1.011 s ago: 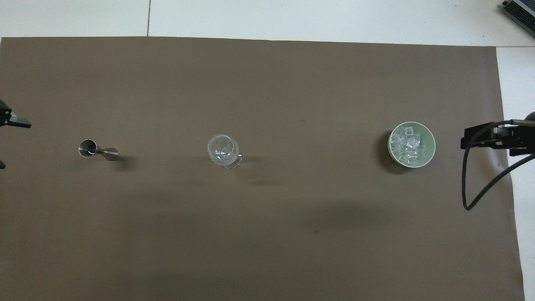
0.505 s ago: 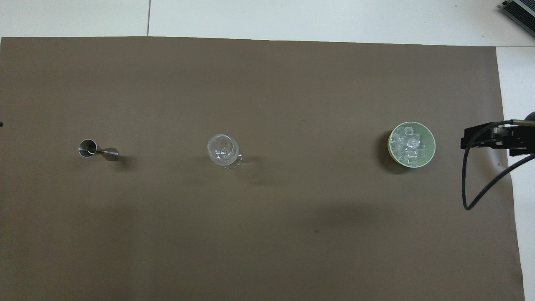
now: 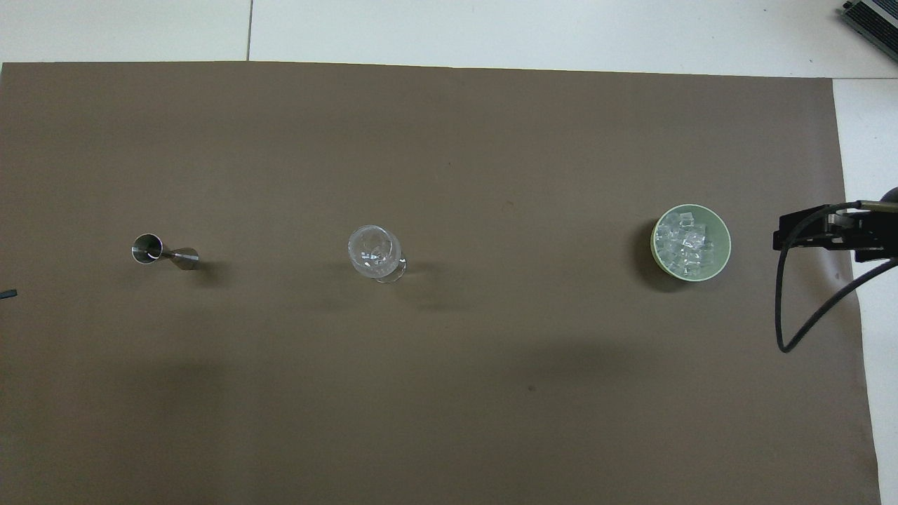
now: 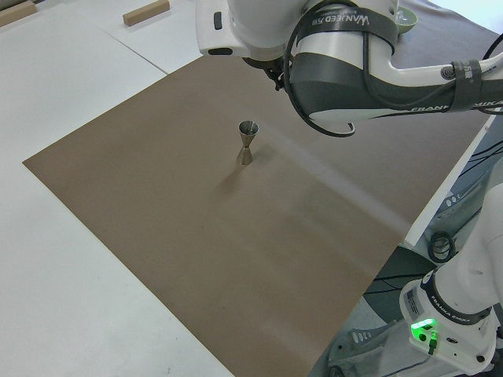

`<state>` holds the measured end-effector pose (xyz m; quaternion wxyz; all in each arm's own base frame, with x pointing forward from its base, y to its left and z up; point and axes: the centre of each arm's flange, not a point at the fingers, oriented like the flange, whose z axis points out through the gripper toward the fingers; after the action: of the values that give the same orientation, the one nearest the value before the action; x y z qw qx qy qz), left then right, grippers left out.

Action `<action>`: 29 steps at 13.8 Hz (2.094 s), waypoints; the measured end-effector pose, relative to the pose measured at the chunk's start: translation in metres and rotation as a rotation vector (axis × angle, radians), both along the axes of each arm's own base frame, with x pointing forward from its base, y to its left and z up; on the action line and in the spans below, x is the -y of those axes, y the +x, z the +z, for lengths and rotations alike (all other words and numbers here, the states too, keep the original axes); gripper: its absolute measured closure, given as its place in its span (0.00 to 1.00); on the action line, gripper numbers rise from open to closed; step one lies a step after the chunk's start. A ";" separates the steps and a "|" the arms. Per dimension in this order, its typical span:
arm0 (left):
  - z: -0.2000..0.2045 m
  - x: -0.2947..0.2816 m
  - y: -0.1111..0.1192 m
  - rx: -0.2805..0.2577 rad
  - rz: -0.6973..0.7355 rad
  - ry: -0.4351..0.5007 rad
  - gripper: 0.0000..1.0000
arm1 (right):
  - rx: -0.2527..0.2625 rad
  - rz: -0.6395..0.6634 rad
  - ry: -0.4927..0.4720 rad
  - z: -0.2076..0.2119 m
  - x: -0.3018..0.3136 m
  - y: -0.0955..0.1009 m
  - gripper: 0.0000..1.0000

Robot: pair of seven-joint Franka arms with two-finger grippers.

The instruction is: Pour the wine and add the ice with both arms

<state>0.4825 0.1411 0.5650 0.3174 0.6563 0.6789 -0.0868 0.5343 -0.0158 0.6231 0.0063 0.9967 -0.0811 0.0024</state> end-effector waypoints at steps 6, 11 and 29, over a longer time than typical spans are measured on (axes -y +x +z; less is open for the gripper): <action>-0.065 -0.042 -0.018 -0.046 0.253 -0.226 0.00 | 0.000 0.000 0.000 0.000 0.000 0.000 0.00; -0.110 -0.043 -0.021 -0.080 0.351 -0.309 0.00 | 0.000 0.000 0.000 0.000 0.000 0.000 0.00; -0.287 -0.029 -0.044 -0.018 0.405 -0.512 0.00 | 0.000 0.000 0.000 0.000 0.000 0.000 0.00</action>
<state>0.4383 0.1697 0.2777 0.4770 0.4061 0.7546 -0.1953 0.5343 -0.0158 0.6231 0.0063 0.9967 -0.0811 0.0024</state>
